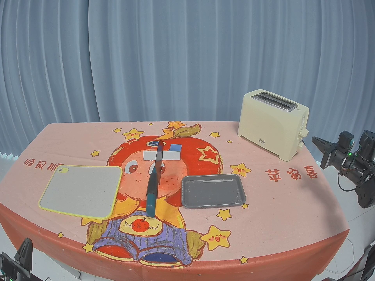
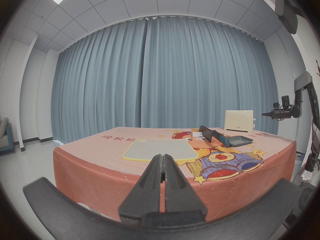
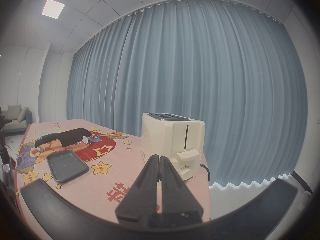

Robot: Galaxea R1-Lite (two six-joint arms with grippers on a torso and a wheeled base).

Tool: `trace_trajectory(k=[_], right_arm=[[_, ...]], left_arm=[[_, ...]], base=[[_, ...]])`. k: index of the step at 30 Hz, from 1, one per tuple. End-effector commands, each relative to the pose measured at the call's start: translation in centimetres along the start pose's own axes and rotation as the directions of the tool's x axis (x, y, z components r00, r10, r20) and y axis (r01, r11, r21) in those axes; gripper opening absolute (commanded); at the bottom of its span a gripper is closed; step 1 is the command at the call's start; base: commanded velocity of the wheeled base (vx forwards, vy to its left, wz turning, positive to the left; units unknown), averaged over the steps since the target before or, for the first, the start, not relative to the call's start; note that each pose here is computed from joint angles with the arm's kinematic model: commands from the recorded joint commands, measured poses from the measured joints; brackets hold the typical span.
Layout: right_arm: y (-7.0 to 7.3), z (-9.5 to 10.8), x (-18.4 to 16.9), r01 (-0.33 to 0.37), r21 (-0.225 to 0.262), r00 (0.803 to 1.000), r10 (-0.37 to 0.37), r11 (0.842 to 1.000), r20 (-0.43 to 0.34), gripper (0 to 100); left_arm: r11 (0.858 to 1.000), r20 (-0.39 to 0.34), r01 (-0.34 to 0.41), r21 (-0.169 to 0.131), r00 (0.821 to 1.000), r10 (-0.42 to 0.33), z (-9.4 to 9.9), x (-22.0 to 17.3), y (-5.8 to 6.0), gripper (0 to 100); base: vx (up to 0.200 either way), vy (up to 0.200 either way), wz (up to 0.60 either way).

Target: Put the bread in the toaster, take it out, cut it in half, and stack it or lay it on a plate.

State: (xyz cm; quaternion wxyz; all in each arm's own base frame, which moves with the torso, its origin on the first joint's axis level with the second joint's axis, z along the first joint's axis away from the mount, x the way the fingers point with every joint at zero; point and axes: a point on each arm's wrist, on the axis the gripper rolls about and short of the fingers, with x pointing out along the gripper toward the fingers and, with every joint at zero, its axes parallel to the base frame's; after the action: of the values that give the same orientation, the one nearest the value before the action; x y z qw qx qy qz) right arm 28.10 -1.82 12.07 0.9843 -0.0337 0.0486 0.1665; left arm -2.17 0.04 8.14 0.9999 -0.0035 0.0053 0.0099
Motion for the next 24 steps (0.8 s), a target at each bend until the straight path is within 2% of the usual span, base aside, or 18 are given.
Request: trace_trajectory(k=[1, 15, 24], right_arm=[[0.18, -0.08, 0.09, -0.005, 0.0, 1.0, 0.005, 1.0, -0.003, 0], [0.87, -0.45, -0.02, -0.025, 0.003, 0.999, 0.025, 1.0, -0.02, 0], [0.83, -0.45, -0.03, -0.023, 0.004, 1.0, 0.023, 1.0, -0.02, 0]], left_arm=[[1.0, -0.019, 0.0, 0.0, 1.0, 0.0, -0.49, 0.14, 0.0, 0], [1.0, -0.019, 0.0, 0.0, 1.0, 0.0, -0.49, 0.14, 0.0, 0], [1.0, -0.019, 0.0, 0.0, 1.0, 0.0, -0.49, 0.14, 0.0, 0]], base=[[0.0, 0.0, 0.0], [0.0, 0.0, 0.0], [0.0, 0.0, 0.0]])
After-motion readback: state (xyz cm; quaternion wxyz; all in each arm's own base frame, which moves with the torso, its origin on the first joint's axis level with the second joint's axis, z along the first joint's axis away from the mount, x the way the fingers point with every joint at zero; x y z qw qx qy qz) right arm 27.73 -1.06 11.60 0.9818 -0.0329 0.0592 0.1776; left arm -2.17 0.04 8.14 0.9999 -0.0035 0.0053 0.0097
